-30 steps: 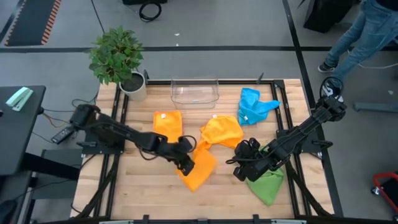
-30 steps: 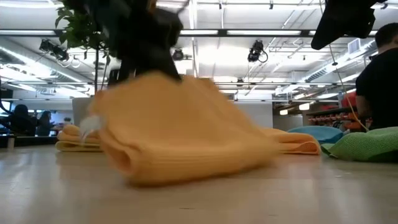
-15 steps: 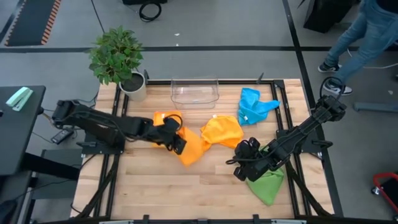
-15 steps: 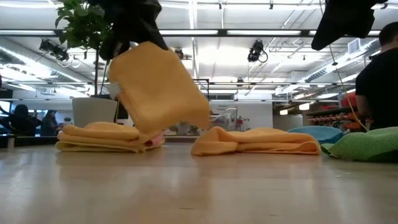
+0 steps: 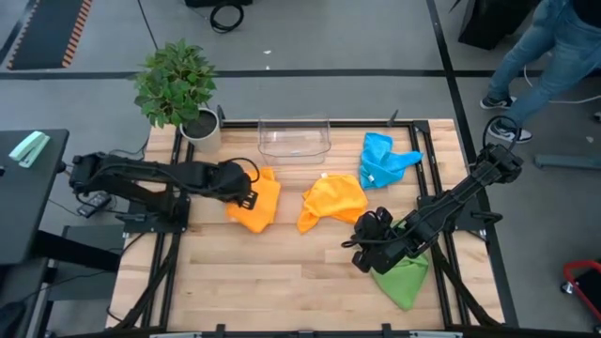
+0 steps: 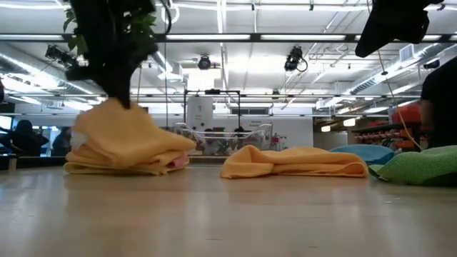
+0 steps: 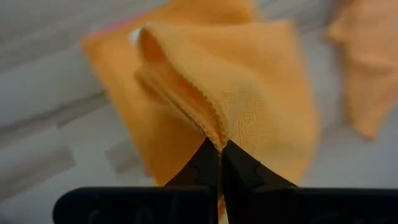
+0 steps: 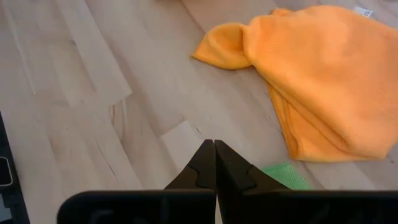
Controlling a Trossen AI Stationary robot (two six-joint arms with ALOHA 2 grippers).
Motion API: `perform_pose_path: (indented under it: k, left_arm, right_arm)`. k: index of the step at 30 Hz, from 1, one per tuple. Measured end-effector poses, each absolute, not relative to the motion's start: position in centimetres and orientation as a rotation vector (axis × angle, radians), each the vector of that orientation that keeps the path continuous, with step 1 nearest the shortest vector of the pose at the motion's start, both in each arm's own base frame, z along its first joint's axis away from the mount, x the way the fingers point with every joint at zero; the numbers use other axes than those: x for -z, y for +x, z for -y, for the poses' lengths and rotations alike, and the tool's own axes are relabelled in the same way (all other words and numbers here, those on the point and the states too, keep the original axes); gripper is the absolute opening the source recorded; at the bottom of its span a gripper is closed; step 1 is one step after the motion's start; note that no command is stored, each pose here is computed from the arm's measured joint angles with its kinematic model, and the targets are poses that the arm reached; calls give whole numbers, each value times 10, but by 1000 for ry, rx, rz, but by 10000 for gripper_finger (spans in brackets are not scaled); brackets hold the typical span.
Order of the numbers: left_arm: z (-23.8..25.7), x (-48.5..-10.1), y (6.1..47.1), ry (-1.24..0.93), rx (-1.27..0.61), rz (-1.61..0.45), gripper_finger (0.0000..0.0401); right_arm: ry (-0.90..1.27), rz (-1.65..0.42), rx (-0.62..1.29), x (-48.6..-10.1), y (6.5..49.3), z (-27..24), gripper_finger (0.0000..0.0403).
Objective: Fold microfiber towels
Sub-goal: Stack the bottom folded orange microfiber cloth on top of the folded orange microfiber cloth
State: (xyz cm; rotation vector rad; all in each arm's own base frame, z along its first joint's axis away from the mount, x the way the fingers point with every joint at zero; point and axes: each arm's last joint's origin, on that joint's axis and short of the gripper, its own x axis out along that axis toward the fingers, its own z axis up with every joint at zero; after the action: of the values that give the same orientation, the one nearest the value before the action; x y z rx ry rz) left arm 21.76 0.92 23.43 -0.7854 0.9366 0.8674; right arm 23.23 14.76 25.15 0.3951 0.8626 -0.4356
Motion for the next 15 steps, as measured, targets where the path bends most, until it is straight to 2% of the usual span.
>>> perform_pose_path:
  k: [4, 6, 12, 15]
  left_arm:
    - [-20, -211, 208, -850, -917, -1003, 10]
    - [-23, -203, 204, -874, -924, -1031, 10]
    - [-25, -200, 205, -871, -884, -1035, 11]
    - [-25, -201, 208, -847, -835, -1021, 12]
  right_arm:
    - [444, -832, 437, -253, 235, -149, 2]
    - [531, -751, 457, -254, 245, -147, 2]
    - [702, -564, 400, -250, 309, -113, 2]
    - [785, -471, 435, -237, 341, -83, 5]
